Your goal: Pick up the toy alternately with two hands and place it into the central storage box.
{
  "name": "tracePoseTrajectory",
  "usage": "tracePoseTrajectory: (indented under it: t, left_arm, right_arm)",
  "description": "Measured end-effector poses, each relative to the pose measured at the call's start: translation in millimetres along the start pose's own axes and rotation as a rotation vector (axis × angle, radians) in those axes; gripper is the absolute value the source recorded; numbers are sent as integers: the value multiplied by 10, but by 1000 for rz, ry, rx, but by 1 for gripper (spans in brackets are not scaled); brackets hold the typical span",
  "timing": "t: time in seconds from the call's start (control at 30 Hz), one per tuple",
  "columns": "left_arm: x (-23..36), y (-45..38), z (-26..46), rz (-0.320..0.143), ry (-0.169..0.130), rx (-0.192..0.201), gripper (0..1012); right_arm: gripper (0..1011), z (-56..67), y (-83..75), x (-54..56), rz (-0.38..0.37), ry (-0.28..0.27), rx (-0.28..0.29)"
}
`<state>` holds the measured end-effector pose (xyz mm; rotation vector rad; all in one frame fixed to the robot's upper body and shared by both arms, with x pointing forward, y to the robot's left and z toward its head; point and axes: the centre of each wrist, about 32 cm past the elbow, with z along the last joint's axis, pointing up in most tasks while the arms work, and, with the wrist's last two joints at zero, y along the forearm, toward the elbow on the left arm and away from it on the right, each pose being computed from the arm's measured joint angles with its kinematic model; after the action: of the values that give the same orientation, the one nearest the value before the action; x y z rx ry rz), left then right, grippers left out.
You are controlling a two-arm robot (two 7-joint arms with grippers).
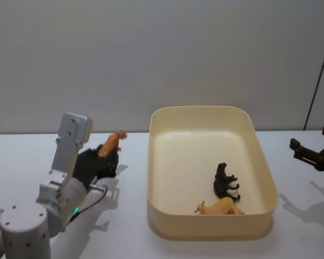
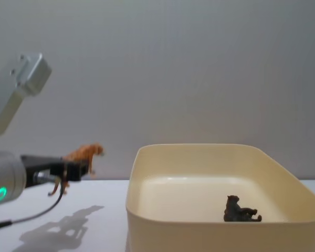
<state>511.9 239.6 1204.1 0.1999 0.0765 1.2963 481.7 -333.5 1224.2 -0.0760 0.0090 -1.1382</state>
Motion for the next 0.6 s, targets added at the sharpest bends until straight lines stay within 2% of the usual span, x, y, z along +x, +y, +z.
tracePoseTrajectory:
  t: [0.03, 0.1, 0.23, 0.33, 0.6]
  left_arm:
    - [-8, -15, 47, 1, -7, -15, 296]
    - [-13, -30, 89, -2, -13, -27, 296]
    - [-25, -81, 213, -31, -33, -62, 296]
    - [-27, -112, 269, -50, -41, -75, 296]
    - [-27, -240, 423, -141, -76, -101, 296]
  right_arm:
    - [1001, 0, 0, 0, 0, 0, 0]
    - [1001, 0, 0, 0, 0, 0, 0]
    - [1001, 0, 0, 0, 0, 0, 0]
    - [1001, 0, 0, 0, 0, 0, 0]
    - [1001, 0, 0, 0, 0, 0, 0]
